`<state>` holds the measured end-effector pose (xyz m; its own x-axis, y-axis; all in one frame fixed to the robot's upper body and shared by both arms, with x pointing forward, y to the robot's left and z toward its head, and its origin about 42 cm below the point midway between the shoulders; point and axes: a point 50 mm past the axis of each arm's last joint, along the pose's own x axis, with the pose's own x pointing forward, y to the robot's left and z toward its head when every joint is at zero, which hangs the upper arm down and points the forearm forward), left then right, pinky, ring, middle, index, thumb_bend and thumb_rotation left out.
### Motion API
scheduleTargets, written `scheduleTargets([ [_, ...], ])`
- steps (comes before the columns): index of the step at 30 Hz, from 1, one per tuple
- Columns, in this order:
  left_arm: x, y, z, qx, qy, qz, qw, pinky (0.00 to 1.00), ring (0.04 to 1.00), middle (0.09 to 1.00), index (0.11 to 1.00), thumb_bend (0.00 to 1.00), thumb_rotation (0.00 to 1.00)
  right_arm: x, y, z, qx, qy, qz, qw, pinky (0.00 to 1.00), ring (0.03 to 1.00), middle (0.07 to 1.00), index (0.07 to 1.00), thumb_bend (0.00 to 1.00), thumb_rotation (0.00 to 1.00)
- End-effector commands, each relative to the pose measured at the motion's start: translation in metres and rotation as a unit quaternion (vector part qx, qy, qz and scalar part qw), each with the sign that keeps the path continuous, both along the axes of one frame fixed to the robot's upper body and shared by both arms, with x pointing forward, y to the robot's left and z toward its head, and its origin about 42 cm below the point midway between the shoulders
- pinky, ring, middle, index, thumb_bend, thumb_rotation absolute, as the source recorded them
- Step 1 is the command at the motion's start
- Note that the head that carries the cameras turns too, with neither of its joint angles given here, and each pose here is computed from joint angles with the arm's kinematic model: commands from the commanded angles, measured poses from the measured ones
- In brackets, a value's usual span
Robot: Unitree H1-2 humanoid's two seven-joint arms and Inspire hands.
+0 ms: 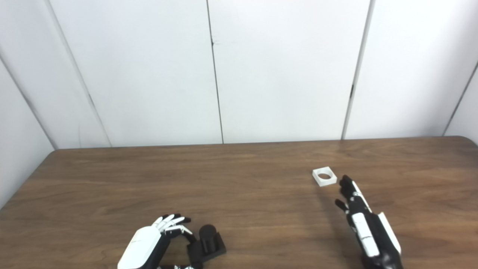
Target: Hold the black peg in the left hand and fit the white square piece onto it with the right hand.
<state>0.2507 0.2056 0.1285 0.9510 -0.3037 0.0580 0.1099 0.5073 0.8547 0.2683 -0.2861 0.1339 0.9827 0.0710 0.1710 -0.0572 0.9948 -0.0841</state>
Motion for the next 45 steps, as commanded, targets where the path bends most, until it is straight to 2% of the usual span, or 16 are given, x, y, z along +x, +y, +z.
scheduleTargets([
  [1, -0.002, -0.004, 0.009, 0.000, -0.015, -0.020, 1.000, 0.97, 0.930, 0.864, 0.551, 0.57, 0.28, -0.010, 0.011, -0.012, 0.021, 0.021, -0.004, 1.000, 0.94, 0.985, 0.981, 0.985, 0.58, 0.93],
  [14, -0.010, -0.017, 0.011, 0.009, -0.009, -0.042, 0.999, 0.95, 0.929, 0.866, 0.563, 0.57, 0.32, -0.004, 0.011, 0.002, 0.019, 0.027, -0.016, 0.999, 0.96, 0.996, 0.970, 0.979, 0.63, 0.94],
  [19, -0.011, -0.019, 0.013, 0.005, -0.005, -0.043, 0.999, 0.96, 0.935, 0.871, 0.564, 0.56, 0.34, 0.000, 0.009, 0.009, 0.015, 0.031, -0.020, 0.999, 0.95, 0.997, 0.972, 0.982, 0.62, 0.94],
  [23, -0.011, -0.020, 0.013, -0.002, -0.006, -0.048, 0.999, 0.96, 0.935, 0.871, 0.559, 0.56, 0.32, 0.009, 0.008, 0.018, 0.008, 0.026, -0.023, 0.999, 0.95, 0.994, 0.969, 0.974, 0.59, 0.92],
  [33, -0.012, -0.022, 0.014, -0.007, -0.010, -0.048, 0.999, 0.95, 0.927, 0.866, 0.555, 0.56, 0.31, 0.038, 0.001, 0.047, 0.001, 0.007, -0.036, 0.999, 0.95, 0.994, 0.964, 0.964, 0.59, 0.85],
  [38, -0.008, -0.020, 0.015, 0.002, -0.005, -0.046, 0.999, 0.95, 0.935, 0.872, 0.561, 0.55, 0.33, 0.070, -0.013, 0.076, -0.030, -0.018, -0.046, 0.998, 0.94, 0.982, 0.964, 0.937, 0.61, 0.77],
  [40, -0.007, -0.021, 0.014, -0.001, -0.007, -0.043, 0.999, 0.95, 0.932, 0.870, 0.560, 0.56, 0.33, 0.085, -0.017, 0.092, -0.039, -0.026, -0.049, 0.998, 0.92, 0.967, 0.958, 0.928, 0.62, 0.71],
  [45, -0.007, -0.024, 0.013, 0.001, -0.008, -0.041, 0.999, 0.95, 0.931, 0.869, 0.565, 0.56, 0.34, 0.123, -0.024, 0.127, -0.112, -0.043, -0.052, 0.991, 0.85, 0.923, 0.923, 0.840, 0.67, 0.46],
])
